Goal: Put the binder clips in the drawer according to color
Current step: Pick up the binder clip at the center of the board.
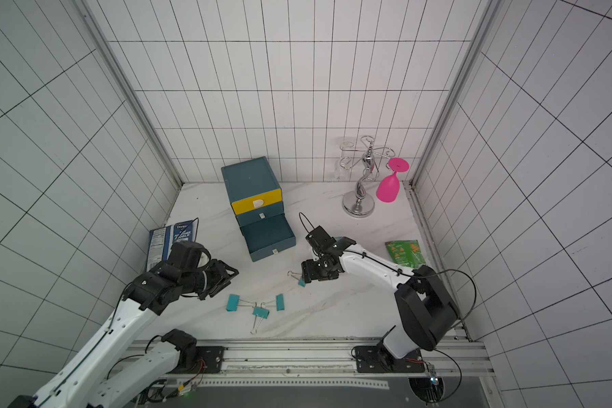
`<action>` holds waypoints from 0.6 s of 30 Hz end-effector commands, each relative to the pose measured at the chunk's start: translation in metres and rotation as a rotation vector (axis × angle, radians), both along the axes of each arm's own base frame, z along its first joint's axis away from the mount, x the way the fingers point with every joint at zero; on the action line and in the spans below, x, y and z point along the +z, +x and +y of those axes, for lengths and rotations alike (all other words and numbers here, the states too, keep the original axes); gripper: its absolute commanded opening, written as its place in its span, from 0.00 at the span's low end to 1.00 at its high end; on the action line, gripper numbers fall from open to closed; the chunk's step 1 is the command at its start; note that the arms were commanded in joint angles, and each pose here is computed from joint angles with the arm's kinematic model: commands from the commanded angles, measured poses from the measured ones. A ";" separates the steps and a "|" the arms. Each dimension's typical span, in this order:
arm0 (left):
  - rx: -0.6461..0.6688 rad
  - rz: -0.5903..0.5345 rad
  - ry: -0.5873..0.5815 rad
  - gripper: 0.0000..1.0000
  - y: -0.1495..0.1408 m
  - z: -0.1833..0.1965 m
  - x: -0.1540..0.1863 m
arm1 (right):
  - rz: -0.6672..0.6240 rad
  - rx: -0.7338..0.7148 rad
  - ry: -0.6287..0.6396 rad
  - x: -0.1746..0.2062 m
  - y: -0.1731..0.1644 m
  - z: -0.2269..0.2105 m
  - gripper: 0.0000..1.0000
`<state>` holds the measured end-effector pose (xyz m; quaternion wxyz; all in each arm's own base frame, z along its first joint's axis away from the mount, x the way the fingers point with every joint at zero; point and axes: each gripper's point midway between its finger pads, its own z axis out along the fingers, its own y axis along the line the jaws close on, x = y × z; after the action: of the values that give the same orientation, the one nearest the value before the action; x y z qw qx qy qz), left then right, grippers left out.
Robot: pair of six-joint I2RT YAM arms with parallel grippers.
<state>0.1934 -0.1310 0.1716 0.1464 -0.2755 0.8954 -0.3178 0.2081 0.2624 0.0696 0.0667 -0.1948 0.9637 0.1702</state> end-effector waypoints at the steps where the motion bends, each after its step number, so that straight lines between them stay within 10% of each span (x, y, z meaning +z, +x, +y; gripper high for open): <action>1: 0.024 -0.043 -0.006 0.47 0.004 0.002 0.008 | 0.008 0.079 -0.004 -0.003 0.005 0.010 0.72; 18: 0.028 -0.013 -0.003 0.47 -0.017 0.010 0.002 | 0.036 0.174 -0.037 -0.019 0.026 0.035 0.72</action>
<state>0.1799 -0.1233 0.1769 0.1586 -0.2825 0.8889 -0.3239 0.2342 0.2976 0.0513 0.0427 -0.2654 0.9492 0.1637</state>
